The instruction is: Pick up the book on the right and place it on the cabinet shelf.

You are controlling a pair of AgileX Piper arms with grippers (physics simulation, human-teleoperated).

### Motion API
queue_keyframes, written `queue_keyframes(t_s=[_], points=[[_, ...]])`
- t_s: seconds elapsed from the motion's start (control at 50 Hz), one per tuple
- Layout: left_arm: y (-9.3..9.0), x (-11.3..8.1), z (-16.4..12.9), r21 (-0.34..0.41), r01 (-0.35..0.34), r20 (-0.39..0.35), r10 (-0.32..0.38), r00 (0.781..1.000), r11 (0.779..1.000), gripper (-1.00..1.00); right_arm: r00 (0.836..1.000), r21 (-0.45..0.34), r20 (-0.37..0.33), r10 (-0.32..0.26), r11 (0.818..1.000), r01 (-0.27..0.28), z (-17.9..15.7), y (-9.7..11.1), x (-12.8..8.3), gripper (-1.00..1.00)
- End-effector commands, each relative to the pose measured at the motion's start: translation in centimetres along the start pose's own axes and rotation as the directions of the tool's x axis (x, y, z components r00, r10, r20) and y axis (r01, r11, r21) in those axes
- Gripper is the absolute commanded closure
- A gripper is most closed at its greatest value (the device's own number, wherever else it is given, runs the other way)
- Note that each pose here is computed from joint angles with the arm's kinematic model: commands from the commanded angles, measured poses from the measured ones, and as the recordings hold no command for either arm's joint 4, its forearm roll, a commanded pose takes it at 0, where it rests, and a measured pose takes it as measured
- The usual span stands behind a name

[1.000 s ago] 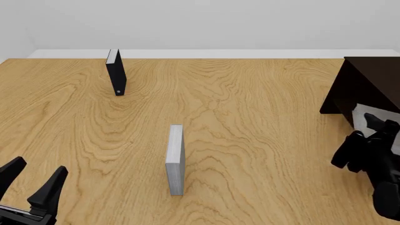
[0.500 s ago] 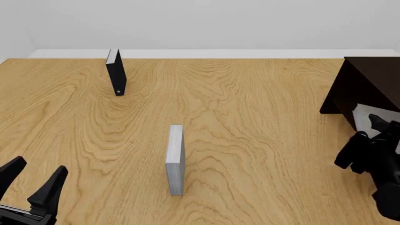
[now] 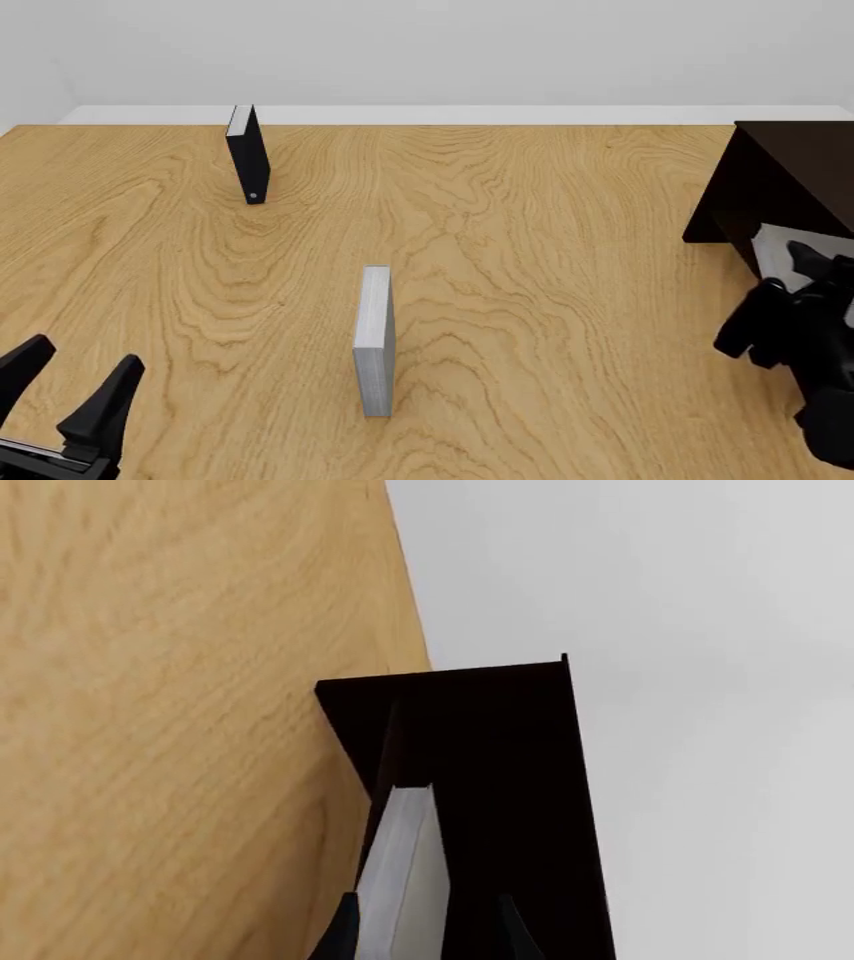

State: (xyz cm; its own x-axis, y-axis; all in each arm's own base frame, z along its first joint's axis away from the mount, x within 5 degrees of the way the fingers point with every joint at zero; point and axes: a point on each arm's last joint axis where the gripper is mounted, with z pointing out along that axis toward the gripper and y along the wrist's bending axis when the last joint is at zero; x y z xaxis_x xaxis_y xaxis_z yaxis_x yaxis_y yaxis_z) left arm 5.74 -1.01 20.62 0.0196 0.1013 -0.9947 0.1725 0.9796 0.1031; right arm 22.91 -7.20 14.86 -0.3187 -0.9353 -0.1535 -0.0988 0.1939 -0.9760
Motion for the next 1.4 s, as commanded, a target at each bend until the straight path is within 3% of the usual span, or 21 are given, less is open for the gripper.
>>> queue_keyframes(t_s=[0.02,0.58,0.92,1.0,1.16,1.26,1.34,1.36,1.38,1.4], points=[[0.0,0.0,-0.1,0.0,0.001,0.0,-0.001,1.0,1.0,-1.0,0.999,-0.001,0.052,-0.008,1.0,0.008,0.3,0.0,-1.3,-1.0],[0.0,0.0,0.0,-0.004,0.002,-0.002,-0.002,1.0,1.0,-1.0,0.989,-0.031,0.147,0.006,1.0,-0.002,0.7,-0.4,-3.9,-1.0],[0.0,0.0,0.1,-0.002,0.003,0.002,-0.003,1.0,1.0,-1.0,0.963,-0.03,0.217,0.159,0.987,-0.157,-0.8,-6.7,-6.6,-1.0],[0.0,0.0,0.0,-0.003,0.002,0.004,-0.002,1.0,1.0,-1.0,0.939,-0.044,0.231,0.256,0.966,-0.253,-1.8,-9.5,-7.2,-1.0],[0.0,0.0,0.0,-0.005,-0.001,0.005,0.001,1.0,1.0,-1.0,0.89,-0.083,0.264,0.371,0.928,-0.362,-4.1,-12.6,-8.2,-1.0],[0.0,-0.1,0.0,-0.006,0.0,0.007,0.0,1.0,1.0,-1.0,0.844,-0.115,0.273,0.461,0.887,-0.447,-5.6,-14.9,-8.7,-1.0],[0.0,-0.1,-0.1,-0.008,-0.004,0.01,0.004,1.0,1.0,-1.0,0.8,-0.14,0.269,0.536,0.844,-0.518,-6.8,-16.8,-8.9,-1.0],[0.1,-0.1,-0.1,-0.01,-0.006,0.011,0.006,1.0,1.0,-1.0,0.771,-0.161,0.27,0.577,0.817,-0.554,-7.2,-17.6,-9.2,-1.0],[0.1,-0.1,-0.1,-0.014,-0.005,0.011,0.005,1.0,1.0,-1.0,0.726,-0.185,0.262,0.636,0.771,-0.609,-7.7,-18.8,-9.4,-1.0],[0.1,-0.1,-0.1,-0.015,-0.006,0.012,0.007,1.0,1.0,-1.0,0.714,-0.19,0.261,0.65,0.759,-0.622,-8.0,-19.1,-9.5,-1.0]])
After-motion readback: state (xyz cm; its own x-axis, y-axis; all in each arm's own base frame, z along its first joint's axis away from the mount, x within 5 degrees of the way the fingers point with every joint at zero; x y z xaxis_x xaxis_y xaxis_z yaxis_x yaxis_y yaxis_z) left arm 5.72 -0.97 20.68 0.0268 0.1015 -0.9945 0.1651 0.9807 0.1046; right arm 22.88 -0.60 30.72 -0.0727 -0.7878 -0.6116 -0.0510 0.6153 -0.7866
